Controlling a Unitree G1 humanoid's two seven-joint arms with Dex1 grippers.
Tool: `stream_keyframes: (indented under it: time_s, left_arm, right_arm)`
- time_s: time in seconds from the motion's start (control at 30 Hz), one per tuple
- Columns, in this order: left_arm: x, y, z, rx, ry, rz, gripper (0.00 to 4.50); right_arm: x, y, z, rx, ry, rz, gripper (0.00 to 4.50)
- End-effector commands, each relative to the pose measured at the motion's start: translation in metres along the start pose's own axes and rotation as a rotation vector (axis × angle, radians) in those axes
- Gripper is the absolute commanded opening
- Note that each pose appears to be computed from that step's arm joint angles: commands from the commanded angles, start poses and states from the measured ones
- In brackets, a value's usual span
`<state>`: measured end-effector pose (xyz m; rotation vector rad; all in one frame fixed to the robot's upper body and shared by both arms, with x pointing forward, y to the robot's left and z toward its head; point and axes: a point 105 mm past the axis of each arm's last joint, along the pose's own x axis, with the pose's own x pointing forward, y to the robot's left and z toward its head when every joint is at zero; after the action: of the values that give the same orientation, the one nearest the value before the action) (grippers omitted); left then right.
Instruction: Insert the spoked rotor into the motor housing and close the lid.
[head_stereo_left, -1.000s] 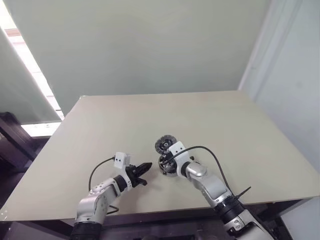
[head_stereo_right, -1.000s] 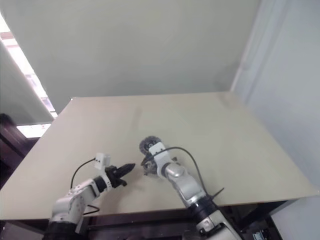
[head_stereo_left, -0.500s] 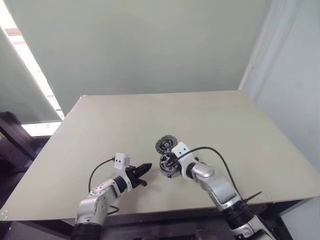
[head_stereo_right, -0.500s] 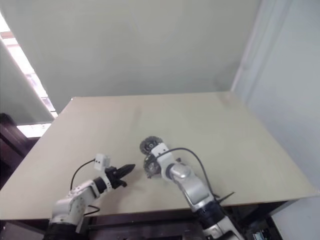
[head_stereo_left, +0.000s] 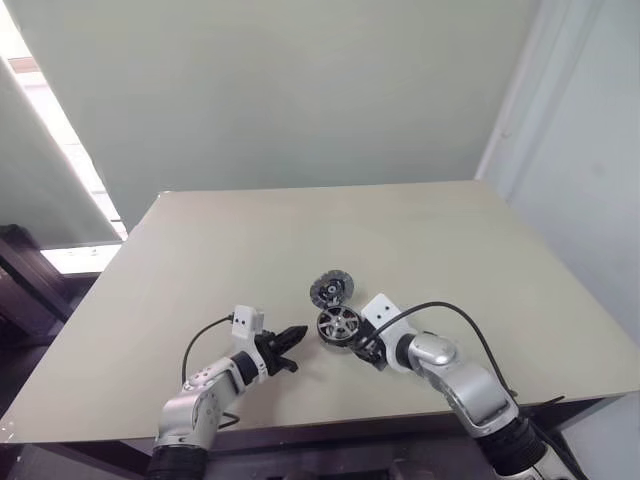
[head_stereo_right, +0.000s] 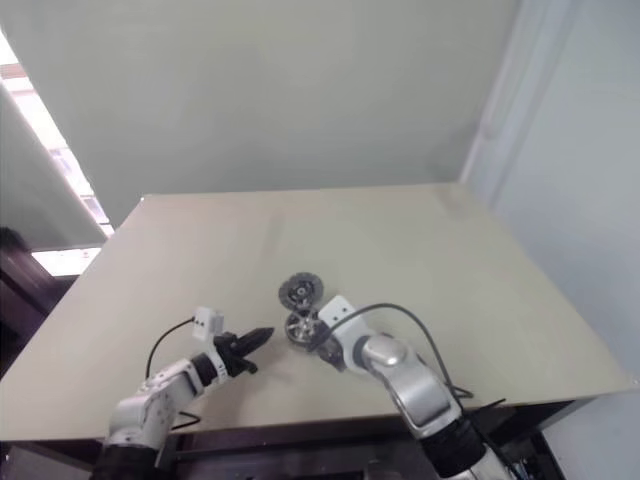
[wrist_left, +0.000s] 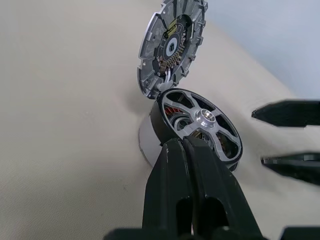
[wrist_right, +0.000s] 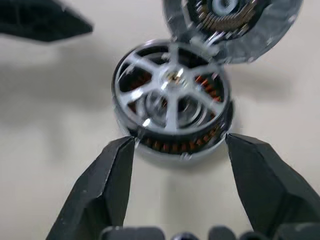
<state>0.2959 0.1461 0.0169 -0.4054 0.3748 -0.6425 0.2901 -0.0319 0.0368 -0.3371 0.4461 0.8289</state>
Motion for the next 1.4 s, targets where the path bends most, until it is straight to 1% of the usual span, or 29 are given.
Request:
stream_keyframes:
  time_s: [0.03,0.47,0.67,1.03,1.13,1.37,1.4]
  left_arm:
    - [0.001,-0.002,0.011,0.036,-0.028,-0.013,0.00]
    - [0.000,-0.001,0.012,0.042,-0.029,-0.008,0.00]
    - [0.001,-0.001,0.013,0.043,-0.029,-0.009,0.00]
    - [0.001,-0.002,0.013,0.040,-0.038,-0.008,0.00]
    - [-0.001,-0.001,0.012,0.038,-0.038,-0.005,0.00]
    - [0.000,-0.002,0.010,0.036,-0.036,-0.007,0.00]
    - [0.000,-0.002,0.010,0.036,-0.035,-0.008,0.00]
  right_arm:
    - [-0.001,0.004,0.017,-0.073,-0.066,0.015,2.98]
    - [0.012,0.006,0.019,-0.158,-0.092,0.004,2.98]
    - [0.021,0.005,0.017,-0.218,-0.072,0.005,2.98]
    - [0.032,0.006,0.014,-0.273,-0.040,0.011,2.98]
    - [0.031,0.005,0.016,-0.276,-0.047,0.010,2.38]
    - [0.024,0.001,0.021,-0.282,-0.060,-0.002,0.09]
    - [0.023,0.001,0.022,-0.283,-0.062,-0.003,0.04]
